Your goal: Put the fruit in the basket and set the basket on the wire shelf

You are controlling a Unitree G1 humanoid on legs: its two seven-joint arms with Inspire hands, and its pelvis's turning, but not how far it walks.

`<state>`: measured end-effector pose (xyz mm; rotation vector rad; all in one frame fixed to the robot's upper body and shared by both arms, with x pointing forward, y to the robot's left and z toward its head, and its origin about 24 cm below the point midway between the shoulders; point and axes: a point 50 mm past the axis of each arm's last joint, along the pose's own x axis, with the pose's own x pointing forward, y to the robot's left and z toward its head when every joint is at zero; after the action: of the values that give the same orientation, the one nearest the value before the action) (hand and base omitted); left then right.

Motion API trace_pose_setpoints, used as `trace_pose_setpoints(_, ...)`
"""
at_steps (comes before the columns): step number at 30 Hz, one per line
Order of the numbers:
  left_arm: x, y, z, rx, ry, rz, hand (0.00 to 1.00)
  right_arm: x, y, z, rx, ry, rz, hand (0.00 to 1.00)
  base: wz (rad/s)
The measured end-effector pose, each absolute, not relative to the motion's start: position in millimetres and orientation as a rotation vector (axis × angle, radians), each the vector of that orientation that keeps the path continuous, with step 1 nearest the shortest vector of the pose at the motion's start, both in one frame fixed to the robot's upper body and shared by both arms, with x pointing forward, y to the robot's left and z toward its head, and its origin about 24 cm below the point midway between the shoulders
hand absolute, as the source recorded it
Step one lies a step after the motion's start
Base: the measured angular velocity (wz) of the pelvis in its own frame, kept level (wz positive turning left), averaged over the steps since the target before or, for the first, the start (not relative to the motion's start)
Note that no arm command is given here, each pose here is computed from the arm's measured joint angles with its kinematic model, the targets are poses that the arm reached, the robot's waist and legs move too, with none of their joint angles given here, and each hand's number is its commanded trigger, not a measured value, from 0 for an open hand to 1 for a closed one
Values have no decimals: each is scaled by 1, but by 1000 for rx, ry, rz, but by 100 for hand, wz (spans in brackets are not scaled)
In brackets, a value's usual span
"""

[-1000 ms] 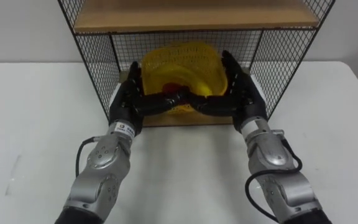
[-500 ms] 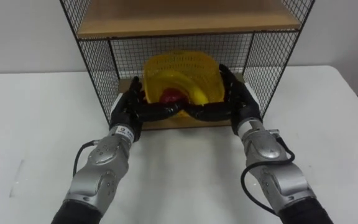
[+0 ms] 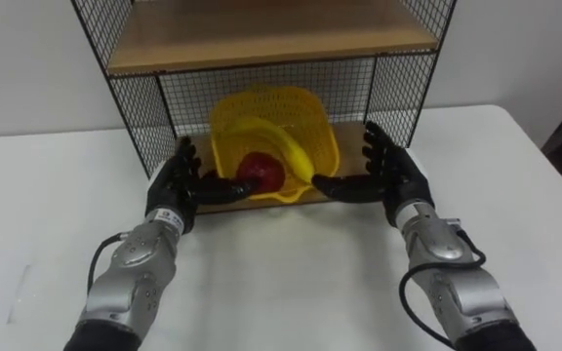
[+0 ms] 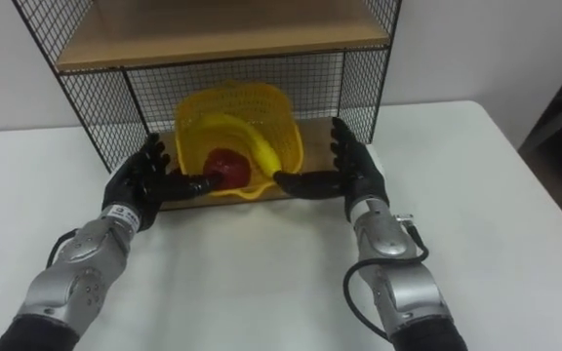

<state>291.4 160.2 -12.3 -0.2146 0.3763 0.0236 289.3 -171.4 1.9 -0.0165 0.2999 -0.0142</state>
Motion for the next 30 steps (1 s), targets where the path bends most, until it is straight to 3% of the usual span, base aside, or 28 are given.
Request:
trace_pose_setpoints(13,290,165,33,-206,156,3,0,282,-175,19,-7,210,6,0,-2)
trace_pose_setpoints(30,250,176,46,-212,54,-52,0,251,-180,34,-43,98,49,0,0)
